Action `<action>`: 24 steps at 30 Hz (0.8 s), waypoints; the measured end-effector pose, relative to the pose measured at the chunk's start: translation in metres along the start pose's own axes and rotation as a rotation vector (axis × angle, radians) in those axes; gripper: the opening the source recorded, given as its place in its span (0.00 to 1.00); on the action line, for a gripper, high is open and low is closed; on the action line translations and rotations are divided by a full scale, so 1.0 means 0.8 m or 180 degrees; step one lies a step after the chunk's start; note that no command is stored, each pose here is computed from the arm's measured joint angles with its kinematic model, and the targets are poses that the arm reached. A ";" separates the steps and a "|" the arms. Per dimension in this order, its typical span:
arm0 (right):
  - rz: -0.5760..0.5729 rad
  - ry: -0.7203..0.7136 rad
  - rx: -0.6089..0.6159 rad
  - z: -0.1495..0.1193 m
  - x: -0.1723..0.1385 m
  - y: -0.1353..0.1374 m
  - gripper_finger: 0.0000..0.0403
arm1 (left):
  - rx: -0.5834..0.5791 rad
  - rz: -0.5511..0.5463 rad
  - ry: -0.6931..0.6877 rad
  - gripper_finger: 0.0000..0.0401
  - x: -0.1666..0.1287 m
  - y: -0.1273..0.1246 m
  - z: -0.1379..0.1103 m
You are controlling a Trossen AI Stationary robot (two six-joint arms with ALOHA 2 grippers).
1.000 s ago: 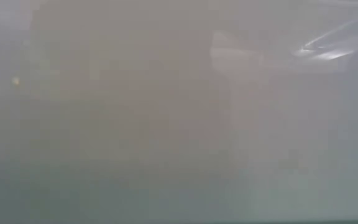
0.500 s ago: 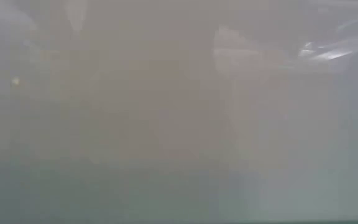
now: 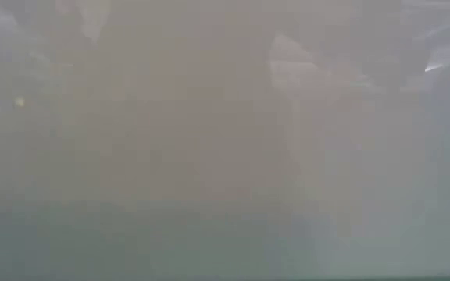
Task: Sort & place blocks by color
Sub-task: Return to Home Position
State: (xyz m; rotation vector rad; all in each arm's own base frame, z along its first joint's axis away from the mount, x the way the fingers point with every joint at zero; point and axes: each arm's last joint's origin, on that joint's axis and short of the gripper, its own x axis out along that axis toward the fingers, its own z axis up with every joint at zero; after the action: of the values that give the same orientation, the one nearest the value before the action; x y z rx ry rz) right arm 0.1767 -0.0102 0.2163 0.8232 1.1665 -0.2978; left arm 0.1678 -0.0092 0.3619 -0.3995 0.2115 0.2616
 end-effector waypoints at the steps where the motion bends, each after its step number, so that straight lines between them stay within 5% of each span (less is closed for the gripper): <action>1: 0.0028 -0.0031 -0.0032 0.001 0.000 0.001 0.76 | 0.0036 -0.0005 0.0031 0.94 0.000 -0.001 -0.001; 12: 0.0312 -0.0421 -0.0464 0.005 -0.015 0.009 0.82 | 0.0042 0.0162 0.0602 0.94 0.007 0.001 -0.036; 24: -0.0036 -0.1506 -0.0933 -0.010 -0.065 -0.002 0.82 | -0.0138 0.0128 0.0505 0.94 0.038 0.015 -0.124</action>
State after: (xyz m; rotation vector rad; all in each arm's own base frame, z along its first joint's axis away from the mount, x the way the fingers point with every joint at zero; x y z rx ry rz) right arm 0.1496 -0.0157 0.2608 0.4539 0.7462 -0.3019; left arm 0.1779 -0.0327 0.2607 -0.4598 0.3703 0.2745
